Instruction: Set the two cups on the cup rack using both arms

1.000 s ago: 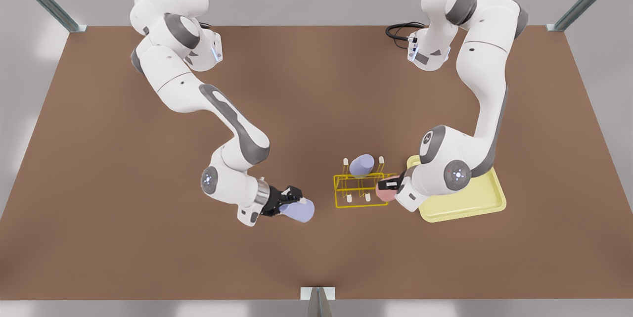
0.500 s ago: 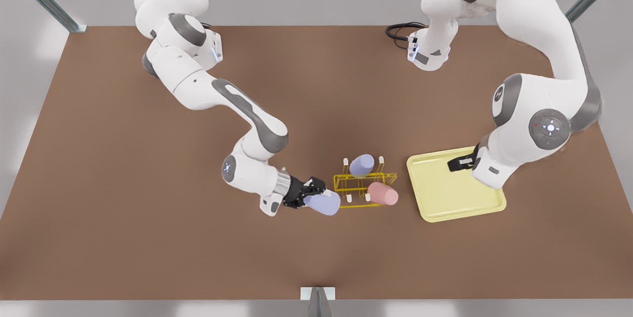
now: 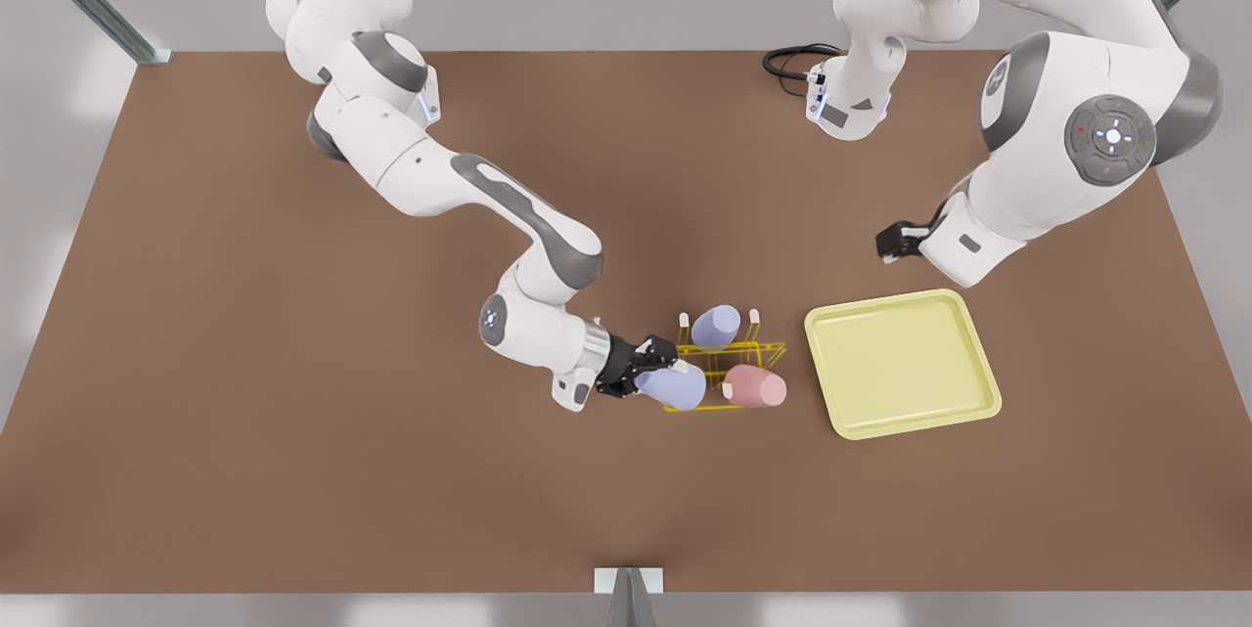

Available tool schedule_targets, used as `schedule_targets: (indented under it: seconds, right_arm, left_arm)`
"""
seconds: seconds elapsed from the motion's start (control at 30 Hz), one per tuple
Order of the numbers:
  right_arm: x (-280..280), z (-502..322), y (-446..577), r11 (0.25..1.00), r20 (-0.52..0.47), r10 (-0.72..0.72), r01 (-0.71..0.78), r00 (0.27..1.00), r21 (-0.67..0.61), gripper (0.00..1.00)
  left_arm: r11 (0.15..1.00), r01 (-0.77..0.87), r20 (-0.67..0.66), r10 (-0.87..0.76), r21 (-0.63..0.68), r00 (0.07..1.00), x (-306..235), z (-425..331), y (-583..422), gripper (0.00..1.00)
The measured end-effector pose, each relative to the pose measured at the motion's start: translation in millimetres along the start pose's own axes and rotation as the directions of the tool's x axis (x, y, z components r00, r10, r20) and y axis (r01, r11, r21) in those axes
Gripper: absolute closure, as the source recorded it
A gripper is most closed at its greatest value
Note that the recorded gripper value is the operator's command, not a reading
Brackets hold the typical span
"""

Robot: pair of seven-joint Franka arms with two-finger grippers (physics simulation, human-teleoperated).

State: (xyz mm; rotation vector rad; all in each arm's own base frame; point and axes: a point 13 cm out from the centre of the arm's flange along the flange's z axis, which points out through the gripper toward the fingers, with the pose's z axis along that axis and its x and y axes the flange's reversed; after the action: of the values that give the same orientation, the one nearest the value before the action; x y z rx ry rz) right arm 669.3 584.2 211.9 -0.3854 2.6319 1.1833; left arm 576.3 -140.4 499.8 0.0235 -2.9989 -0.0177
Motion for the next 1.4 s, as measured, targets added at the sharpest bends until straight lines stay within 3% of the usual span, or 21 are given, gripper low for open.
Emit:
schedule_targets:
  seconds: [0.1, 0.13, 0.17, 0.63, 0.87, 0.97, 1.07, 1.17, 1.23, 1.33, 1.4]
  right_arm:
    - [3, 5, 1, 1.0, -0.001, -0.001, 0.001, 1.0, 0.001, 0.24]
    - [4, 6, 1, 1.0, -0.001, -0.001, 0.001, 1.0, 0.001, 0.15]
    - [4, 8, 3, 1.0, 0.0, -0.003, 0.003, 1.0, 0.0, 0.0]
    - [7, 21, 9, 1.0, 0.011, 0.005, -0.005, 1.0, 0.0, 0.0]
    - [-19, -8, 33, 1.0, 0.055, -0.009, 0.01, 0.998, -0.012, 0.0]
    - [-57, -84, 26, 0.991, 0.08, -0.08, 0.071, 0.994, 0.109, 0.0]
    - [-73, -178, -68, 0.94, -0.024, -0.087, 0.09, 0.996, 0.33, 0.0]
    - [-53, -295, -199, 0.813, -0.184, 0.031, 0.082, 0.982, 0.576, 0.0]
    - [-36, -383, -267, 0.713, -0.234, 0.129, 0.074, 0.964, 0.697, 0.0]
    - [-11, -530, -271, 0.574, -0.194, 0.239, 0.023, 0.951, 0.819, 0.0]
    - [21, -594, -233, 0.536, -0.168, 0.287, -0.013, 0.943, 0.844, 0.0]
  left_arm:
    - [1.0, -0.014, -0.012, 0.014, 0.005, 1.0, 5, -1, -4, 0.0]
    - [1.0, -0.014, -0.014, 0.014, 0.007, 1.0, 6, -1, -3, 0.0]
    - [1.0, -0.015, -0.017, 0.016, 0.008, 1.0, 7, -2, -3, 0.0]
    - [1.0, -0.026, -0.031, 0.026, 0.01, 0.999, 13, -3, -4, 0.0]
    - [1.0, -0.018, -0.041, 0.018, 0.005, 0.999, 17, -7, 4, 0.0]
    - [1.0, -0.012, -0.046, 0.013, 0.006, 0.999, 17, -7, 9, 0.0]
    - [1.0, -0.014, -0.049, 0.014, 0.005, 0.999, 18, -7, 8, 0.0]
    - [1.0, -0.019, -0.052, 0.019, 0.005, 0.998, 19, -7, 7, 0.0]
    - [1.0, -0.019, -0.053, 0.02, 0.005, 0.998, 19, -7, 7, 0.0]
    - [1.0, -0.02, -0.054, 0.02, 0.005, 0.998, 19, -7, 7, 0.0]
    - [1.0, -0.021, -0.055, 0.022, 0.006, 0.998, 20, -6, 6, 0.0]
